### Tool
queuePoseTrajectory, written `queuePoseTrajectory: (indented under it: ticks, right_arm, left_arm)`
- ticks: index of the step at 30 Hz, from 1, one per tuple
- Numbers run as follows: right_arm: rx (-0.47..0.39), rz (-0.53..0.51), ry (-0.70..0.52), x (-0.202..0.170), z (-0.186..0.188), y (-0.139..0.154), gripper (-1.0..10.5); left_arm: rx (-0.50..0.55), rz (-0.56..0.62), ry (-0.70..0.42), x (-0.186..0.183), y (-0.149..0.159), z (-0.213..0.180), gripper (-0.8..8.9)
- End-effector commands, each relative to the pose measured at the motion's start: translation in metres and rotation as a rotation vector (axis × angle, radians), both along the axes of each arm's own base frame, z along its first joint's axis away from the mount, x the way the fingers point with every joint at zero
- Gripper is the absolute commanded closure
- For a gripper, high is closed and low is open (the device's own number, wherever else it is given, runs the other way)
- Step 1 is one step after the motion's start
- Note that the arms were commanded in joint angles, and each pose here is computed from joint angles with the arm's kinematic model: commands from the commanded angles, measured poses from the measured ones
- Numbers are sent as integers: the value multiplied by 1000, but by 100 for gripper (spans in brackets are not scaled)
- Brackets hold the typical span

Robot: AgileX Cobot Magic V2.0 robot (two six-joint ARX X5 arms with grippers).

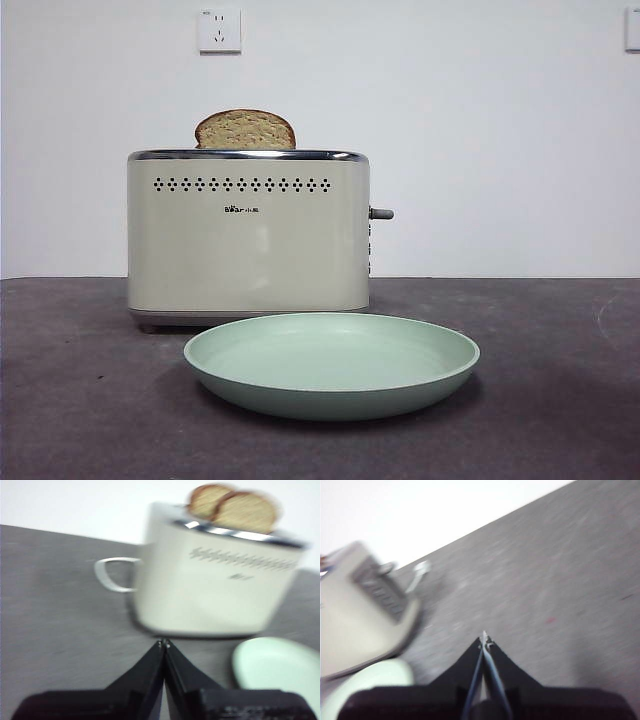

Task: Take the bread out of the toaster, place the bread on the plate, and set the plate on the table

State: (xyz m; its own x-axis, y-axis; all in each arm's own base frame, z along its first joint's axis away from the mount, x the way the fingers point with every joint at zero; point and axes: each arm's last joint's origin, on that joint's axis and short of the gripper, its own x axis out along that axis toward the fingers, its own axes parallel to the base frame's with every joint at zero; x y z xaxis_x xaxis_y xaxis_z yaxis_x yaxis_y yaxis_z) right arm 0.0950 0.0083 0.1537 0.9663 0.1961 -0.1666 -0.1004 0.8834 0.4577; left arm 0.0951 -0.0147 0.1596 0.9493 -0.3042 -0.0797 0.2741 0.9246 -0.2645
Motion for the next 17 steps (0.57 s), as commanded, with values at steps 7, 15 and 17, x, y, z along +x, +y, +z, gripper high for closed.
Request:
queuePoseTrajectory:
  ticks: [7, 15, 17]
  right_arm:
    - [178, 219, 6, 1, 67, 7, 958]
    - [34, 410, 6, 33, 150, 13, 958]
    - [2, 455, -22, 42, 170, 15, 958]
  left_arm:
    - [-219, -133, -31, -12, -3, 52, 819]
    - [-138, -197, -2, -9, -5, 129, 819]
    - [-105, -192, 21, -3, -5, 147, 819]
